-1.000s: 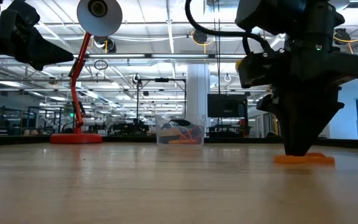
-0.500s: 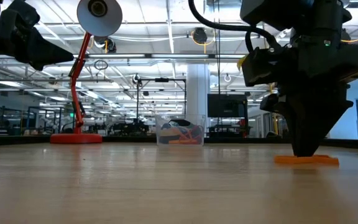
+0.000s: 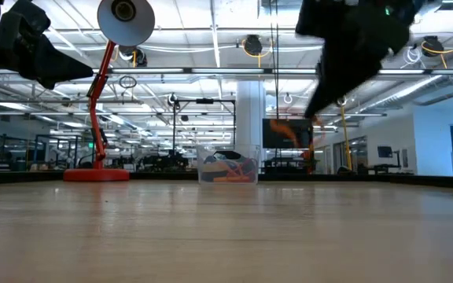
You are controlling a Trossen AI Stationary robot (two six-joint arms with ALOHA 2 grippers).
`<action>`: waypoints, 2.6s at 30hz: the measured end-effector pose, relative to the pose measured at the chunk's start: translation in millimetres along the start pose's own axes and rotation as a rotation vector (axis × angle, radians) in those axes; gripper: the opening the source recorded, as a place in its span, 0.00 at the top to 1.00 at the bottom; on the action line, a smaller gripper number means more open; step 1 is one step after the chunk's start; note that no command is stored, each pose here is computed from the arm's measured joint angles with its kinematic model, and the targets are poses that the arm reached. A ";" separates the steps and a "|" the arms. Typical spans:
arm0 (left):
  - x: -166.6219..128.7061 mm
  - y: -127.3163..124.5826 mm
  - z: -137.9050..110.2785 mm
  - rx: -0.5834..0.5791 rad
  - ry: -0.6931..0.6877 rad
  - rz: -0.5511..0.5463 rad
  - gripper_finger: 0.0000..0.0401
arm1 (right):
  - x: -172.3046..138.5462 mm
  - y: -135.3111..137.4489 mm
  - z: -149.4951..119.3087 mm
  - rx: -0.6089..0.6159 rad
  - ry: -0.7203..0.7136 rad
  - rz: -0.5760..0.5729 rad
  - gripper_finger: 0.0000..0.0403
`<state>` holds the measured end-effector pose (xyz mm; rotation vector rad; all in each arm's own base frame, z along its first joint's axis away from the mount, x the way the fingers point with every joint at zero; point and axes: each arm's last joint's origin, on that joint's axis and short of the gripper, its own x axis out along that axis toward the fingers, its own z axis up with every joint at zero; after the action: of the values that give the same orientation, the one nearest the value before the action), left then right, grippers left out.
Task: Pick and place rubber bands into bin
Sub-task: Put the orange rubber band into the transparent bin
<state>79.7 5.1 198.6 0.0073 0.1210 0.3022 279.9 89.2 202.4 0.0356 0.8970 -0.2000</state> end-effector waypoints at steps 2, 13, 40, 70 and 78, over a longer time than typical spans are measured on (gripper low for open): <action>0.0 0.0 0.0 0.000 0.000 0.000 0.84 | -19.5 -9.3 9.8 0.028 -0.108 -0.058 1.00; 0.0 0.0 0.0 0.016 0.000 0.000 0.84 | -119.5 -61.9 34.3 0.160 -0.517 -0.086 1.00; 0.0 0.0 0.0 0.013 0.000 0.000 0.84 | -168.2 -143.4 90.5 0.086 -0.948 -0.392 1.00; 0.0 0.0 0.0 -0.014 0.000 0.000 0.84 | 81.2 -263.7 91.9 0.334 -0.113 -0.139 1.00; 0.0 0.0 0.0 -0.014 0.000 0.000 0.84 | 93.7 -263.4 85.5 0.338 -0.070 -0.135 1.00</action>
<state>79.7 5.1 198.6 -0.0067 0.1190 0.3031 353.3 -193.8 196.7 0.2811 0.7885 -0.4747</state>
